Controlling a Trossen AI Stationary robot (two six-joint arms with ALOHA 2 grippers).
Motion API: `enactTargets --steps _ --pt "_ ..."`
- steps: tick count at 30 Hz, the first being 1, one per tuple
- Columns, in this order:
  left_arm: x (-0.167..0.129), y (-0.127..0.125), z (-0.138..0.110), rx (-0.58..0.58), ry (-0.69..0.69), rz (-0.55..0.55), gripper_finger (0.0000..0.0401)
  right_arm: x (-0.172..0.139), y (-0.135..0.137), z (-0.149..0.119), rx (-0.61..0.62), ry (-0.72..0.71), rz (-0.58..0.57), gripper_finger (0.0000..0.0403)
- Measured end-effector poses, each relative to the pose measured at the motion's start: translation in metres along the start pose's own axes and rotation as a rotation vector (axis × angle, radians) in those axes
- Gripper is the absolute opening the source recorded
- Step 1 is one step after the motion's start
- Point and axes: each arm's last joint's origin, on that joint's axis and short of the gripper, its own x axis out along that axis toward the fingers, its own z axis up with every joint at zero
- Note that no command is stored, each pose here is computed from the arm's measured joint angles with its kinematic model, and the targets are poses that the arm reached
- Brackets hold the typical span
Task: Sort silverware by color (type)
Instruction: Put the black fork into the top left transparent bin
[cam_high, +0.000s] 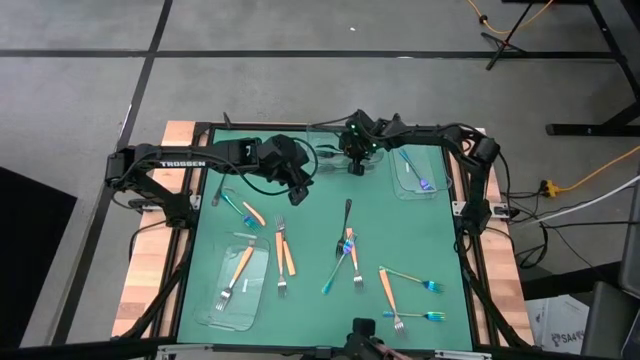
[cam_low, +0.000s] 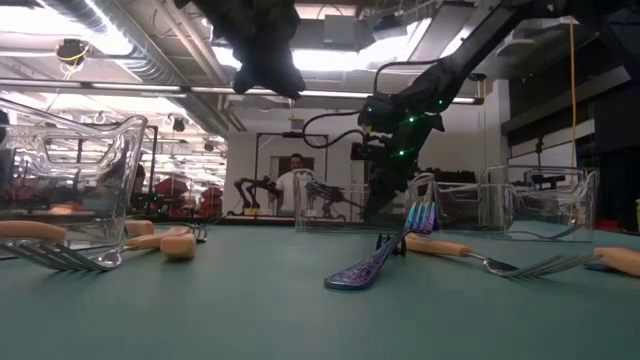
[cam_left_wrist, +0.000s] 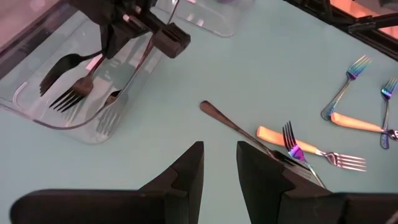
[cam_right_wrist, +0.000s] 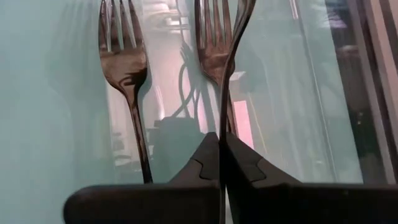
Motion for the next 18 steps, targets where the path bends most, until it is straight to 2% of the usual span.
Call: enactTargets --steps 9,18 --pt "0.0001 0.0011 -0.0032 0.0 0.034 0.011 0.0089 0.0017 0.0005 -0.0002 0.0 0.0 0.006 0.0005" --pt "0.0001 0.0012 -0.0034 0.0 0.035 0.012 0.0089 0.0027 0.0006 -0.0001 0.0 -0.008 0.011 0.0052"
